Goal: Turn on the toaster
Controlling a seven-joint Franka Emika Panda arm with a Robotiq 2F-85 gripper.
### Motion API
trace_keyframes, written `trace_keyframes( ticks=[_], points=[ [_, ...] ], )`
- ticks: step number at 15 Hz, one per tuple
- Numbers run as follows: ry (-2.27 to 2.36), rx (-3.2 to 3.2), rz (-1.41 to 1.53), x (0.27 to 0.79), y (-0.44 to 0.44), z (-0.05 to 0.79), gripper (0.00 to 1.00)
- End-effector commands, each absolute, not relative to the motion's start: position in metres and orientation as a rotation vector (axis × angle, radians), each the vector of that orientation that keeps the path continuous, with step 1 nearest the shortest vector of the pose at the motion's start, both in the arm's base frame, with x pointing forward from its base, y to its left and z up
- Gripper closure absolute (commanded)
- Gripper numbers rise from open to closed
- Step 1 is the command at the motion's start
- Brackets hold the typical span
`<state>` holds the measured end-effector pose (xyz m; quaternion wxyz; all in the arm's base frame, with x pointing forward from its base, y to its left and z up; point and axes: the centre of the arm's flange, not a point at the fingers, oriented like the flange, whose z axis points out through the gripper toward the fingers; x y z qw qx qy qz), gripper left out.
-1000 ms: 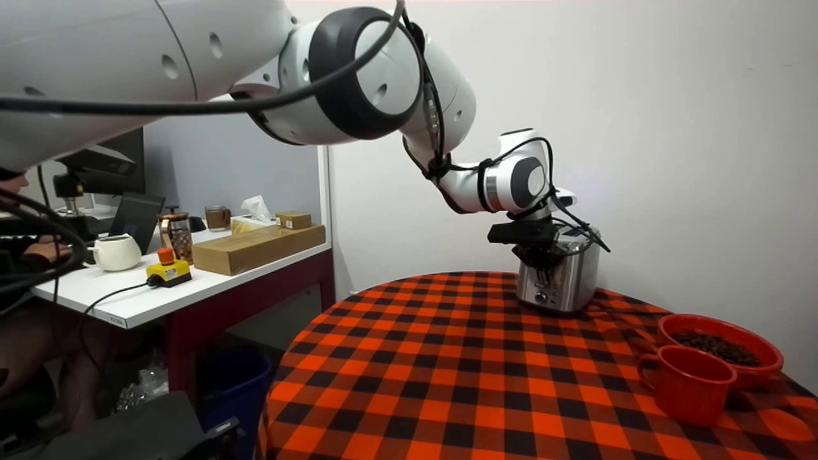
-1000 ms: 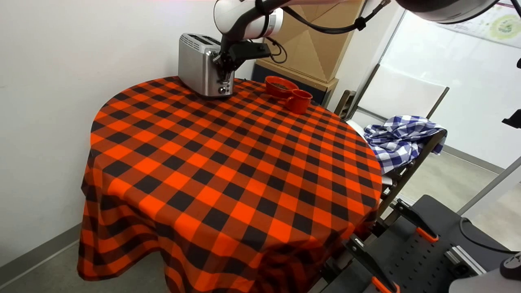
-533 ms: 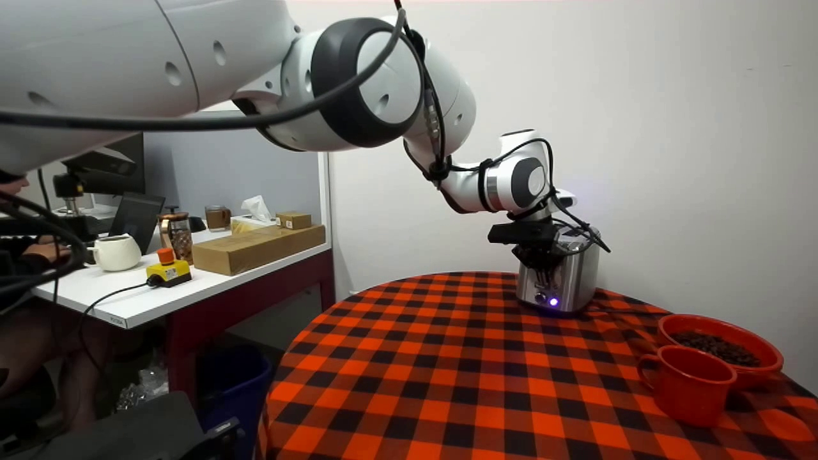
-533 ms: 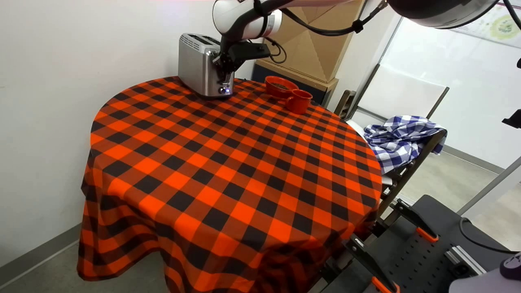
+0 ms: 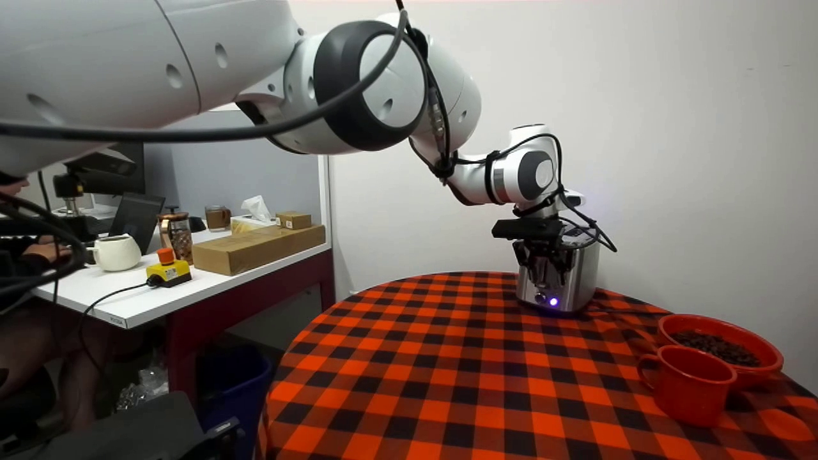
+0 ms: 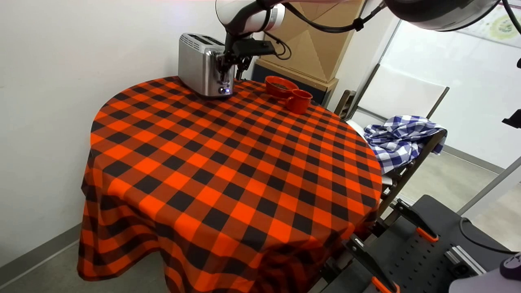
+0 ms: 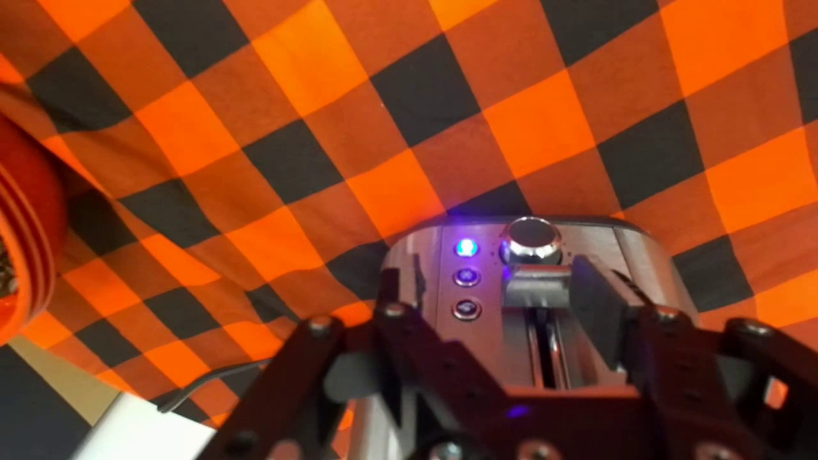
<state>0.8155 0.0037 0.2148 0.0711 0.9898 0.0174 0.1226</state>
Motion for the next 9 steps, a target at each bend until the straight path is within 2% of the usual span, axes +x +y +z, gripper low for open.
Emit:
trace_keyframes(
  ticks=[1, 2, 9],
  points=[
    [-0.032, 3.025, 0.316, 0.814, 0.004, 0.238, 0.05],
    [-0.058, 3.040, 0.290, 0.808, 0.007, 0.243, 0.01],
    [-0.162, 3.083, 0.199, 0.766, 0.032, 0.286, 0.00]
  ],
)
